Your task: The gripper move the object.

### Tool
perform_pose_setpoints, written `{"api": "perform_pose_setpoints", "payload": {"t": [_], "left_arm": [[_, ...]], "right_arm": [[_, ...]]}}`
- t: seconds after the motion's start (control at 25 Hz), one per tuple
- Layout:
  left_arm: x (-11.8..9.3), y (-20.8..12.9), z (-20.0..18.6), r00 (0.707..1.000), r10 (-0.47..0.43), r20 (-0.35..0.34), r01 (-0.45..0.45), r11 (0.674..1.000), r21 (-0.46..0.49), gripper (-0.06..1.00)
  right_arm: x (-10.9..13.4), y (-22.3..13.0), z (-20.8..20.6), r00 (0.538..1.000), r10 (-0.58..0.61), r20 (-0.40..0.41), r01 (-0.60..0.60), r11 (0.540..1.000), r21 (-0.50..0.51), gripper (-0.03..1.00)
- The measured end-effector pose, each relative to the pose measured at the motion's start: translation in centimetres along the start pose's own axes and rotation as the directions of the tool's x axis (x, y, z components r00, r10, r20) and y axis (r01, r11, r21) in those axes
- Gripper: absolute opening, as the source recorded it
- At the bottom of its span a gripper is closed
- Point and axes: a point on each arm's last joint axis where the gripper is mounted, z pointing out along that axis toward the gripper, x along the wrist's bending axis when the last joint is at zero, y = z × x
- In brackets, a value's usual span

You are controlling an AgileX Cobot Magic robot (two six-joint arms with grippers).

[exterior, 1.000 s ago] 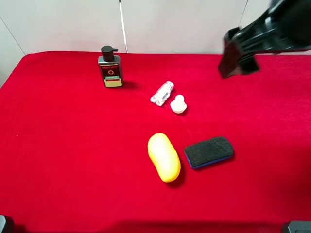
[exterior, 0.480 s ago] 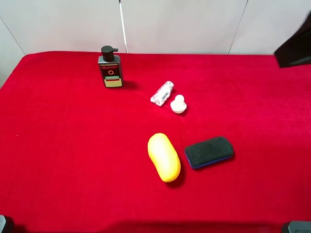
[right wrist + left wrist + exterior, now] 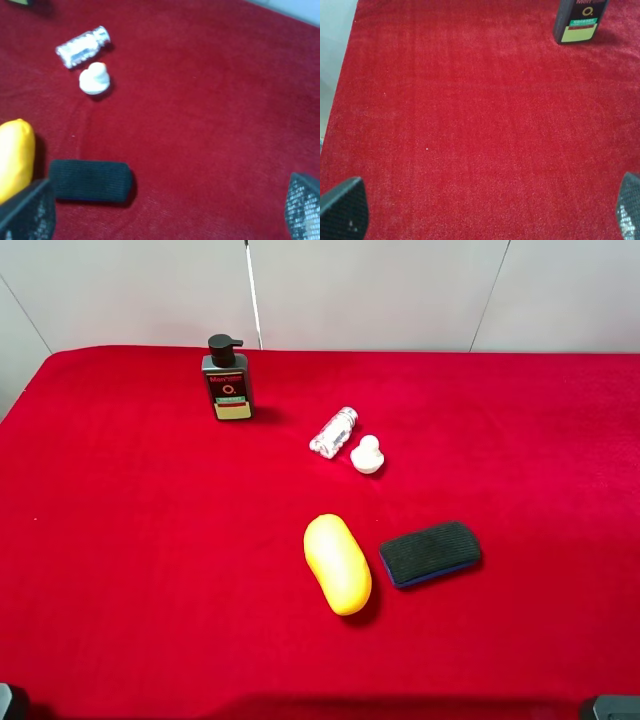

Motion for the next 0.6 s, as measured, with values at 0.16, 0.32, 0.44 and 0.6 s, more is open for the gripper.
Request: {"api": "perform_pose_setpoints", "payload": {"t": [0.16, 0.32, 0.44, 0.6], "left_arm": [[0.0, 0.0, 0.0, 1.0, 0.0, 0.0, 0.0, 1.0, 0.0, 0.99], [0.0, 0.0, 0.0, 1.0, 0.0, 0.0, 0.0, 1.0, 0.0, 0.99], [0.0, 0.0, 0.0, 1.0, 0.0, 0.0, 0.0, 1.0, 0.0, 0.99], [0.0, 0.0, 0.0, 1.0, 0.0, 0.0, 0.0, 1.0, 0.0, 0.99]], "right_arm": [[-1.0, -0.9, -1.5, 0.999, 0.018, 0.031, -0.017, 0.999, -0.047, 0.69], [-1.2, -3.2, -2.8, 0.995, 0.067, 0.075, -0.059, 0.993, -0.105, 0.69], [-1.0, -5.7, -2.8, 0.988, 0.11, 0.107, -0.09, 0.98, -0.176, 0.69], [-0.5, -9.2, -2.2, 0.978, 0.154, 0.143, -0.113, 0.959, -0.26, 0.69]]}}
